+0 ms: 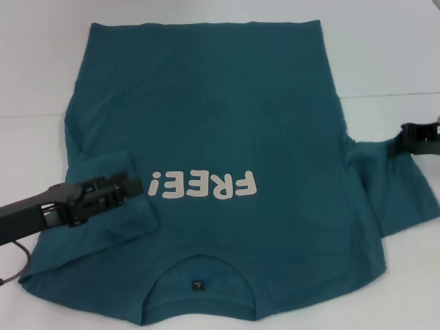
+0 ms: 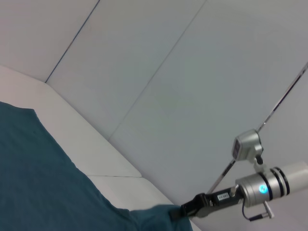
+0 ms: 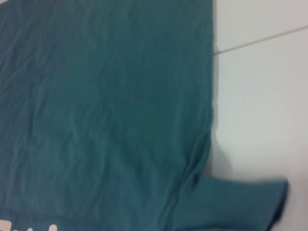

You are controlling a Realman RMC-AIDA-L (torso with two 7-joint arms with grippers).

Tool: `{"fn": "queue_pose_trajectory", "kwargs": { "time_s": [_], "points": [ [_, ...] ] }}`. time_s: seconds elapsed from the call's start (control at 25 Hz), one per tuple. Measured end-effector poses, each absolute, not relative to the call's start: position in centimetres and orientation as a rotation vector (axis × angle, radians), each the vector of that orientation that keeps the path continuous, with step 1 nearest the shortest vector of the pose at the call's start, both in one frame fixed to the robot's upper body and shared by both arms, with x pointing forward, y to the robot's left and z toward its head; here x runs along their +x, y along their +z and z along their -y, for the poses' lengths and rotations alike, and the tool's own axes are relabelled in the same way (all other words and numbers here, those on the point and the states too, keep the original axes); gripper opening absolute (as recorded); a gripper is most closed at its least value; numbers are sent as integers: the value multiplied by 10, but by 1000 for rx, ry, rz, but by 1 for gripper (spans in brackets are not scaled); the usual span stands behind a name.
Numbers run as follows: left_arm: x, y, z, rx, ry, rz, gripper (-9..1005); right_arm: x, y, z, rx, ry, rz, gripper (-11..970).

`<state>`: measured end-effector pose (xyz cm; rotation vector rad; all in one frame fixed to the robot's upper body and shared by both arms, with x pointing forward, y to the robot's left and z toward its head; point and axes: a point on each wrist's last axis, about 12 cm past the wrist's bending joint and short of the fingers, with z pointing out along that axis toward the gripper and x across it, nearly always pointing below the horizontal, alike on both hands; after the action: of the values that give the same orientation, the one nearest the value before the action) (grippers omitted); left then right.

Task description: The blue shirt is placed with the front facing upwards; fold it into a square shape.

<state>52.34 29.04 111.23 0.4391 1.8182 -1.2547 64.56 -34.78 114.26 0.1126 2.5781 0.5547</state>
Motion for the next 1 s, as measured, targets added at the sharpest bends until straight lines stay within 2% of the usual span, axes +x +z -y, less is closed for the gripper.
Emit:
{"fn": "queue_pose_trajectory", "kwargs": {
  "time_s": [0.4, 0.68, 1.0],
  "points": [
    [524, 1112, -291, 427, -1252, -1823, 581, 669, 1176, 306, -113, 435, -2675, 31],
    [523, 1110, -293, 406, -1241, -1829, 581, 669, 1175, 271, -242, 463, -2723, 37],
    [524, 1108, -299, 340, -1213, -1835, 581, 664, 1164, 250, -257, 473, -2777, 45]
  ]
}}
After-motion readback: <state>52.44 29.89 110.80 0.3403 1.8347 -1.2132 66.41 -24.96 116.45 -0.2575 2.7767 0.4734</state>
